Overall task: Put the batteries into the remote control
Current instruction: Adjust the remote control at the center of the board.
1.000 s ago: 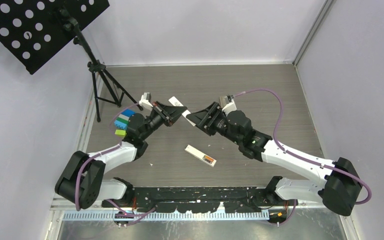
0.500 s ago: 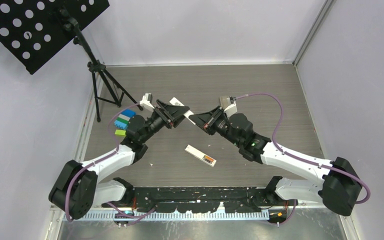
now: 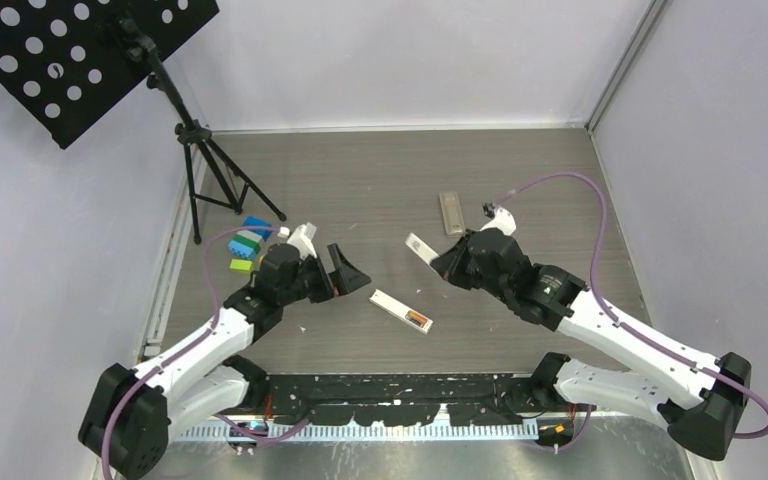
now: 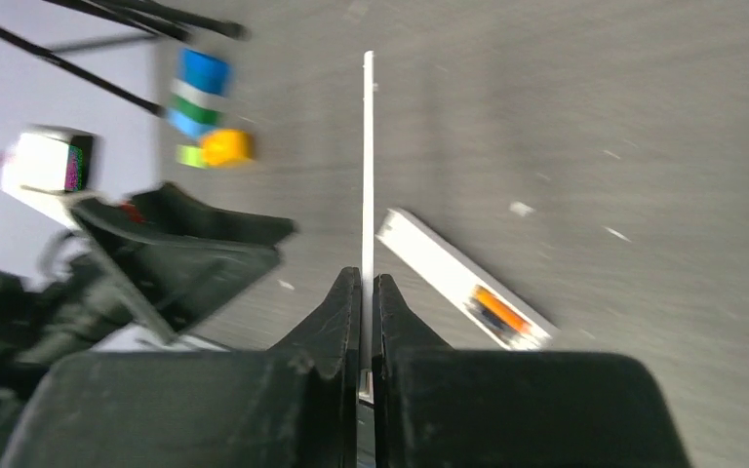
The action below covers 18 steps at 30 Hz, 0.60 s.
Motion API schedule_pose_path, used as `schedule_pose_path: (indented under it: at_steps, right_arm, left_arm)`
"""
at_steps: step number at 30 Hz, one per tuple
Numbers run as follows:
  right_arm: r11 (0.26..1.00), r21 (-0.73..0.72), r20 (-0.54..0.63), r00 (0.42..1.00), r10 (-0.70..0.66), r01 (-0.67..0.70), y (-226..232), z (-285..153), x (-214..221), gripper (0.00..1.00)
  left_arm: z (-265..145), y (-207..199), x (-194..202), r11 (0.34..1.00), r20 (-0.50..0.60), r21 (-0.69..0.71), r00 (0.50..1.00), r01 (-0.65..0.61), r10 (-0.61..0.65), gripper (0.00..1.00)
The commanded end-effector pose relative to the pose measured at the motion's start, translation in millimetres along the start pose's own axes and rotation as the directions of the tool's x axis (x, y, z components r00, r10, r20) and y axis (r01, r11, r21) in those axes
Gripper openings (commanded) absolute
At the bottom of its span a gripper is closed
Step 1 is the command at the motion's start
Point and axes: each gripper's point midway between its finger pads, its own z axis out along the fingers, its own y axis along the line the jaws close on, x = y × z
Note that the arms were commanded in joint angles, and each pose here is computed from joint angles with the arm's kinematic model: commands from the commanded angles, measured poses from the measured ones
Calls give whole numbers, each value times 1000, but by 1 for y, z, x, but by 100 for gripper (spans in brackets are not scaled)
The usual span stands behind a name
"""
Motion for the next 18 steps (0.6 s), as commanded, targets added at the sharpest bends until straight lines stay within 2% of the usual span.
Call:
schedule_pose_path:
  at_steps: [1,4,10,15,16,18]
  right_arm:
    - [950,245,-204,968,-144,193,-70,-30,28,0]
    - [918,310,-300,942,-151,246,-86,-50,37,0]
    - [888,354,-410,902,-137,295,-103,-77,50,0]
    - [870,371,-503,858,-106,325,-110,-86,64,0]
    - [876,361,-527,845,-93,321,-108,-87,70,4]
    - [884,348,-557,828,-72,311,-105,-85,78,0]
  left_arm:
    - [-3,30,18,991,-68,-92,993,-98,92,100]
    - [3,38,19,988,-73,-118,993,-104,95,100]
    - [21,49,19,984,-101,-152,992,-97,83,95]
    - [38,47,16,986,-115,-133,990,-101,86,86]
    - [42,48,17,987,-120,-129,989,-98,83,84]
    - [47,46,17,988,-130,-118,988,-96,81,80]
